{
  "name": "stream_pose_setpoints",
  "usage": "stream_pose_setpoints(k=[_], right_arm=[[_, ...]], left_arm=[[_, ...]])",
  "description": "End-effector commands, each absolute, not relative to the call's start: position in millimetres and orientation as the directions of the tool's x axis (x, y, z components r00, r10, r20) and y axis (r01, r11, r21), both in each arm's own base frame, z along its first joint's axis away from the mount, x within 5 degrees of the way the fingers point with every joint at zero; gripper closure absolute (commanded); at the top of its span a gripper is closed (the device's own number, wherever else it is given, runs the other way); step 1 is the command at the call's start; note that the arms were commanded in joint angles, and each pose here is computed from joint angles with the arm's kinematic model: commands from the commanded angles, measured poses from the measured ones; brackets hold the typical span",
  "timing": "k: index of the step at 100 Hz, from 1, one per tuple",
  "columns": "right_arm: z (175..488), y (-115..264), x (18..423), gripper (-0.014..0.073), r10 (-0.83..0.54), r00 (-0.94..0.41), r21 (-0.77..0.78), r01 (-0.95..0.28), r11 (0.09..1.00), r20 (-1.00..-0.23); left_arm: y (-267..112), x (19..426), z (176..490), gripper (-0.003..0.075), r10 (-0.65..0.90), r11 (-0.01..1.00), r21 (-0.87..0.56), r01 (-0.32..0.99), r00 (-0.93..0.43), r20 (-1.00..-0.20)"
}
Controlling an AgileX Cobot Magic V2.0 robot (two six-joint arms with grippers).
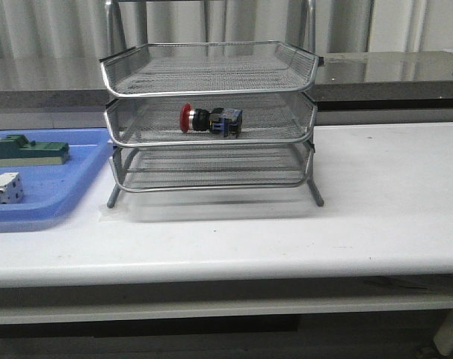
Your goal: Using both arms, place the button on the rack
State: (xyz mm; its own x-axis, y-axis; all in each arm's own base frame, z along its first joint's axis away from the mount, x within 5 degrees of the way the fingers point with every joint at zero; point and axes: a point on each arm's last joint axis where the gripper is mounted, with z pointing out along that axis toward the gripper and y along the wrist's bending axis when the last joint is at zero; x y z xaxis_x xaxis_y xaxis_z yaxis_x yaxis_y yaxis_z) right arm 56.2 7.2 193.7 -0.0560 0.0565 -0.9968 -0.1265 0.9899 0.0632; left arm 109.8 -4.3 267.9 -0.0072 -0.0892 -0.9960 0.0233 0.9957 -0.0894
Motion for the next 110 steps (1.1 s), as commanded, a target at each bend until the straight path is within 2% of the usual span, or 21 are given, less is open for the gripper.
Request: stream_pose_setpoints(k=[1,64,86,110], right_arm=[[207.9,6.7,54.1,0.0652,0.060,0.063,0.051,-0.128,0.990,-0.996],[207.9,6.7,54.1,0.0652,0.060,0.063,0.051,-0.128,0.990,-0.996],[207.9,6.7,54.1,0.0652,0.060,0.063,0.051,-0.128,0.990,-0.996],[207.9,6.7,54.1,0.0652,0.060,0.063,0.051,-0.128,0.990,-0.996]], left_arm=[[-0.7,110.6,282.9,0.0741,-0.101,0.995,-0.102,-0.008,0.084,-0.991],[-0.7,110.6,282.9,0.0741,-0.100,0.995,-0.101,-0.008,0.084,-0.991],[-4.4,110.2,276.1,0.0741,0.059,0.998,0.060,0.021,0.069,-0.996],[-7.7,95.7,261.4,0.0741,0.043,0.996,0.047,0.076,0.057,-0.997]])
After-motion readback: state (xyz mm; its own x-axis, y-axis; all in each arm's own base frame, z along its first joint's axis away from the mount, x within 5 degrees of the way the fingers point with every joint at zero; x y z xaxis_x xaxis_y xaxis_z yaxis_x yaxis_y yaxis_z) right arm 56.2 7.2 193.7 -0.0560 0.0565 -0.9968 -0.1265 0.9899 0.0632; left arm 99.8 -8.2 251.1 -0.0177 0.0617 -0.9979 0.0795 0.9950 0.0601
